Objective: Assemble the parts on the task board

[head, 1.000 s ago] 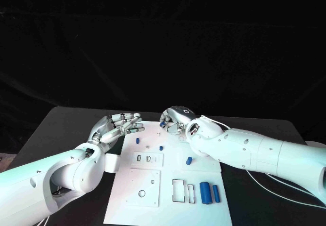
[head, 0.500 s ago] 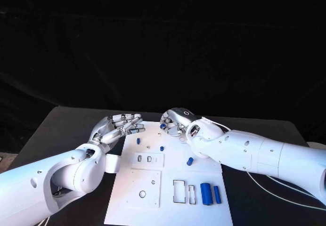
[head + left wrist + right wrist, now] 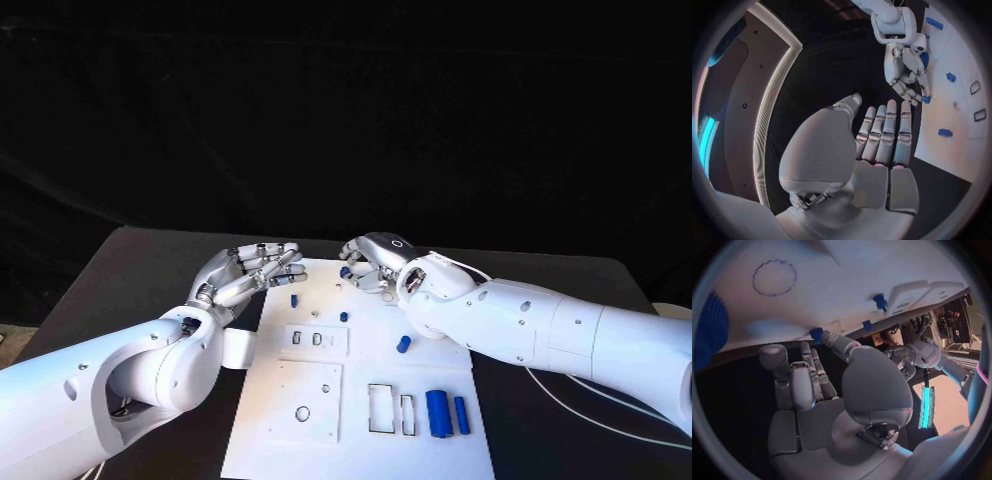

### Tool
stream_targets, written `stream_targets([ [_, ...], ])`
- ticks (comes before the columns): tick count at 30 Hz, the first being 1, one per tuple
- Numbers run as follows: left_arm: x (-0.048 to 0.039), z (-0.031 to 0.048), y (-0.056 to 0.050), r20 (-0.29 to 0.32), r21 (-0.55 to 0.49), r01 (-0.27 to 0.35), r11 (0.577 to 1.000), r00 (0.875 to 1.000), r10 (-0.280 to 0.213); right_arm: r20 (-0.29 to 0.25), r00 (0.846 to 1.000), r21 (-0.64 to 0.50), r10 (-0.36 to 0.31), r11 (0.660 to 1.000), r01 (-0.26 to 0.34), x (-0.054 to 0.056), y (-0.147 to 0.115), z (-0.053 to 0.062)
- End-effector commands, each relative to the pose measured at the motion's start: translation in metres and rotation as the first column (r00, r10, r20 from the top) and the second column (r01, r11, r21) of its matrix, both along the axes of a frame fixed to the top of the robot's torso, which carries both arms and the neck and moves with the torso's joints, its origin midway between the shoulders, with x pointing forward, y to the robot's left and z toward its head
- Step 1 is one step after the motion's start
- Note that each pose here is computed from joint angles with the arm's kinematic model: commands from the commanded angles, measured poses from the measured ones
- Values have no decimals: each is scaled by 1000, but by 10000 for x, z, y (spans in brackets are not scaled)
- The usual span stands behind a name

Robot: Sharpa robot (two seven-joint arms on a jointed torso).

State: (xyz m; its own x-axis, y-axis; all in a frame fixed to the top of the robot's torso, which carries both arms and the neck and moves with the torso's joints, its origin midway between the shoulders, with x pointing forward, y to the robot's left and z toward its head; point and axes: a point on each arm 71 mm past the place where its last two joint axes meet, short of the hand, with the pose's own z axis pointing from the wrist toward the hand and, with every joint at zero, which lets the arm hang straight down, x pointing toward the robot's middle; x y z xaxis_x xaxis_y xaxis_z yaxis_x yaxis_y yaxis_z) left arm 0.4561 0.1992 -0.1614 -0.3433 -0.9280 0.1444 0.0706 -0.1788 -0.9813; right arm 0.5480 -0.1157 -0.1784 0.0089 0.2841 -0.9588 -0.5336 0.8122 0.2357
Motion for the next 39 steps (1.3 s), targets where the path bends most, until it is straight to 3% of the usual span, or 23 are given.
stream_targets([
  [1,2,12,-6,0,-11,6,1000,1000,-6,-7,1000,8,4,1000,-4,-29,-60,4],
  [9,12,7,33,-4,-13,-5,1000,1000,5,-27,999,75,-40,996,42,-128,-425,133],
  [14,19,3,50,-4,-13,-9,1000,1000,9,-133,986,104,-101,988,115,-172,-775,275],
  [18,23,2,57,-3,-14,-11,1000,1000,11,-209,969,98,-130,983,153,-201,-960,319],
  [21,25,2,59,-3,-15,-10,1000,1000,10,-252,956,82,-150,981,175,-212,-1066,321],
  [27,29,-1,60,-3,-16,-8,1000,1000,8,-289,940,43,-180,979,200,-205,-1186,285],
  [39,33,-4,65,-5,-16,-6,1000,1000,6,-312,931,2,-189,980,200,-191,-1192,175],
])
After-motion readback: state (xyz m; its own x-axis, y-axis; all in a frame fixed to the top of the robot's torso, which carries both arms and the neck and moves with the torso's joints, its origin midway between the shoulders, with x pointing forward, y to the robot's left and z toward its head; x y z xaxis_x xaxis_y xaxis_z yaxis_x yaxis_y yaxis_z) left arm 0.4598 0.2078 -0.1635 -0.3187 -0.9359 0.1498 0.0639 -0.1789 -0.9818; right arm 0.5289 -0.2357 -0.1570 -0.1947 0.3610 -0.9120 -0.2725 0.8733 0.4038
